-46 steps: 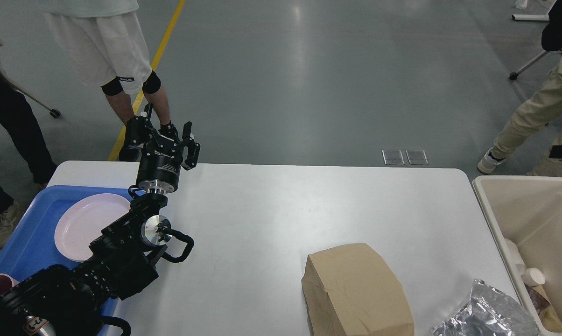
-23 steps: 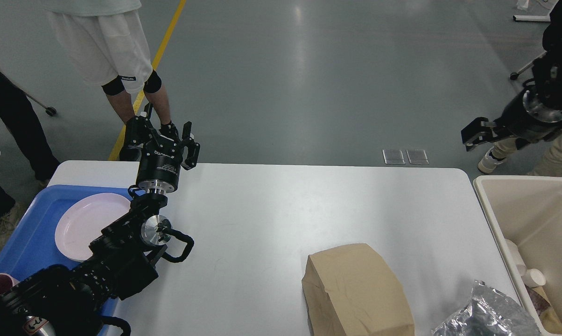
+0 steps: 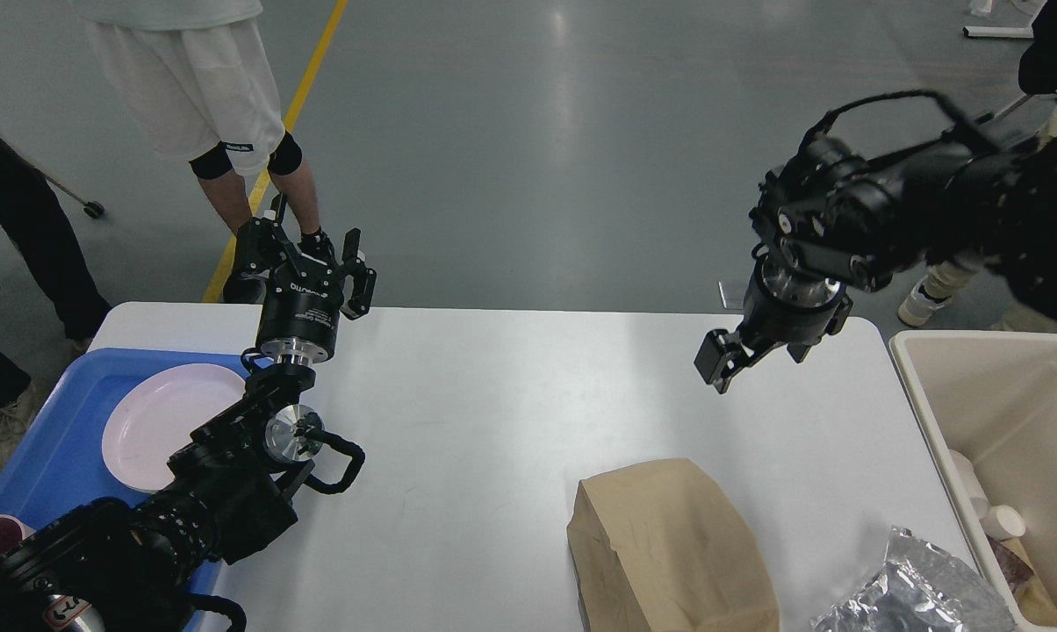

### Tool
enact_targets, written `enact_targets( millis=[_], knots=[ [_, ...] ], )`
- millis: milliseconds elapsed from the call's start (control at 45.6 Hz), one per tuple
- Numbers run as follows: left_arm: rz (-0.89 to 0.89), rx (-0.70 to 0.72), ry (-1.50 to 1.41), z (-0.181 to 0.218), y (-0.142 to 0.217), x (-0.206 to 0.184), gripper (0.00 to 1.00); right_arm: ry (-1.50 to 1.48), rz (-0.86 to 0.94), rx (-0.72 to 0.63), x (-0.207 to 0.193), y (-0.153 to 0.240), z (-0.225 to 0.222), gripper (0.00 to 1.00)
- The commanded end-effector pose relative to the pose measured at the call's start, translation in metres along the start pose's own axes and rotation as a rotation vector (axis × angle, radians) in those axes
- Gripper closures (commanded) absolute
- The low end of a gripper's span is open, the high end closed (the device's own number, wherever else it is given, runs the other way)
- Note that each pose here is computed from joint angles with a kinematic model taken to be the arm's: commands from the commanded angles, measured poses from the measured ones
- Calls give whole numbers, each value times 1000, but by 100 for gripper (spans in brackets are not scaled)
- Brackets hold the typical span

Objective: Tidy desktop
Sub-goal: 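Lower the right gripper down to the top of the brown paper bag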

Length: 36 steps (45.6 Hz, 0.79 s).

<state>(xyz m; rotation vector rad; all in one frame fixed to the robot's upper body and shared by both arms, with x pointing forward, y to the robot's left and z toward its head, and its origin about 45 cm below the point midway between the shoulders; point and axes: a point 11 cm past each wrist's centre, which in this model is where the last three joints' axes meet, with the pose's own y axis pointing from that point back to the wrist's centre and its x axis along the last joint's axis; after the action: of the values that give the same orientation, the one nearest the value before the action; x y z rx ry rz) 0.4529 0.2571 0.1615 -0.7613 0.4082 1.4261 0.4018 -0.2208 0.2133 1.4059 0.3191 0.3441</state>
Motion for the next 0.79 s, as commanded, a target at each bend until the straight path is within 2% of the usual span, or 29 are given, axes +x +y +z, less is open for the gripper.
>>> enact_targets(
  millis=[0, 197, 329, 416, 767],
  knots=[
    [0, 0, 0, 0, 0, 0, 3, 49, -50, 29, -9, -23, -23, 0],
    [0, 0, 0, 0, 0, 0, 3, 79, -32, 119, 0, -14, -59, 0],
    [0, 0, 0, 0, 0, 0, 3, 110, -31, 143, 9, 23, -75, 0],
    [0, 0, 0, 0, 0, 0, 3, 126, -52, 157, 5, 33, -82, 0],
    [0, 0, 0, 0, 0, 0, 3, 171, -37, 295, 7, 42, -128, 0]
  ],
)
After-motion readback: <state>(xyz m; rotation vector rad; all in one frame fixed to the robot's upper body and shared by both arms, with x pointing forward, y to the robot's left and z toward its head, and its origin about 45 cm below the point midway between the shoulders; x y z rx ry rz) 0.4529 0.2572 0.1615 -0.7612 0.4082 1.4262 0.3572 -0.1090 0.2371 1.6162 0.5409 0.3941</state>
